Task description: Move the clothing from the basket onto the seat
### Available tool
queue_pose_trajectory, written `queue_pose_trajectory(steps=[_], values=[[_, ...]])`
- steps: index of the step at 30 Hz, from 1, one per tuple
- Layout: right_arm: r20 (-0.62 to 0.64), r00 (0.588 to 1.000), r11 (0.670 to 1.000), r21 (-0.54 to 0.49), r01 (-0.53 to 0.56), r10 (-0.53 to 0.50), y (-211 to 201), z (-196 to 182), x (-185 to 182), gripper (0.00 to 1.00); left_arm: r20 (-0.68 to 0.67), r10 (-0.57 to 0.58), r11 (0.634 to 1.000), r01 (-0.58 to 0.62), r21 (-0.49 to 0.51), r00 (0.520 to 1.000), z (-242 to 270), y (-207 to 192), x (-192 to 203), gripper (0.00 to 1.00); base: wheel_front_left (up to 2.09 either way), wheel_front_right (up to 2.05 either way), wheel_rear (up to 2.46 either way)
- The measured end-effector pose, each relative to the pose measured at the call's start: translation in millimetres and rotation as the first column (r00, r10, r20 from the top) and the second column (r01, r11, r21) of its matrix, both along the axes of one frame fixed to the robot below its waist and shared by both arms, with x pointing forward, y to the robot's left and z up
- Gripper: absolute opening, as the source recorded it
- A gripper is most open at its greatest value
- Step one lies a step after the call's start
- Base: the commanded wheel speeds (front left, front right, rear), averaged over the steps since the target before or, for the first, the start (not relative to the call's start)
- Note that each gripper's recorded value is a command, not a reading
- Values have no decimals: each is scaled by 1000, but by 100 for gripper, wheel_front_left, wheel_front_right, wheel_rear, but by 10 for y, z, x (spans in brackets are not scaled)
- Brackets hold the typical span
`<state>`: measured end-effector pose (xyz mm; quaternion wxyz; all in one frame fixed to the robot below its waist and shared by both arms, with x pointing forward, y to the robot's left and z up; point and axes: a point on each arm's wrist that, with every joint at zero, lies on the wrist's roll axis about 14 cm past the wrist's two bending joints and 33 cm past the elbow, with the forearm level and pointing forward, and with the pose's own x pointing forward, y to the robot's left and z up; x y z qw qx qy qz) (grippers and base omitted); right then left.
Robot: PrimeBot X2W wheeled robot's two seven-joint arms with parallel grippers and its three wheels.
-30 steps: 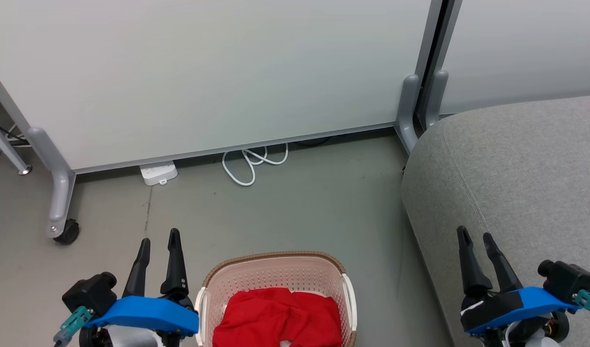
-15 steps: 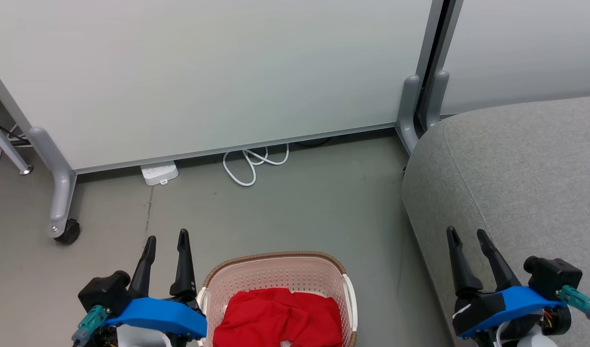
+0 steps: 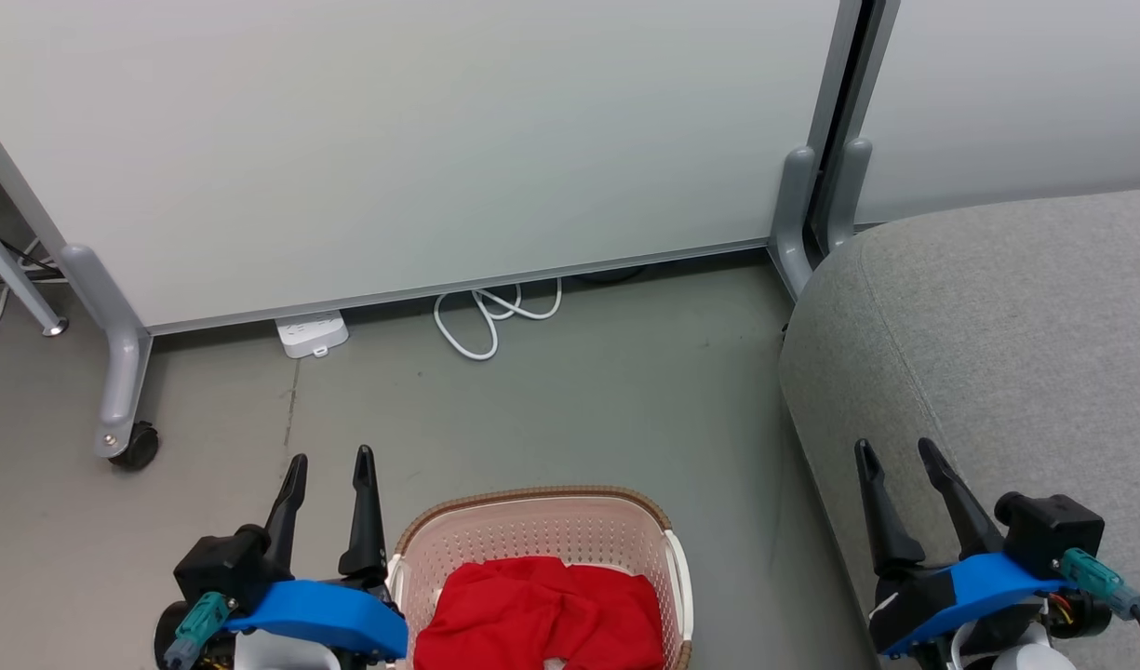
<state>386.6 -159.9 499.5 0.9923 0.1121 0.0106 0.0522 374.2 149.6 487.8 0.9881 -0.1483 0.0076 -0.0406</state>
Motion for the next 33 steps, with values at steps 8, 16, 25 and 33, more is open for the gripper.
queue_pose_trajectory(steps=[8, 16, 25, 33], values=[[18, 1000, 998, -61, -7, 8, 9, 27, 2, 100, 0, 0, 999, 0, 33, 1000, -31, 10, -19, 100, 0, 0, 0], [35, 999, 993, -121, -15, 20, 26, 44, 2, 100, 14, -8, 997, 7, 76, 1000, -26, -10, -29, 100, 0, 0, 0], [51, 998, 985, -168, -25, 34, 54, 70, 22, 100, 26, -27, 992, 24, 122, 999, -19, -52, -32, 100, 0, 0, 0], [48, 998, 986, -167, -27, 35, 58, 57, 19, 100, 26, -27, 992, 24, 121, 999, -18, -52, -32, 100, 0, 0, 0]])
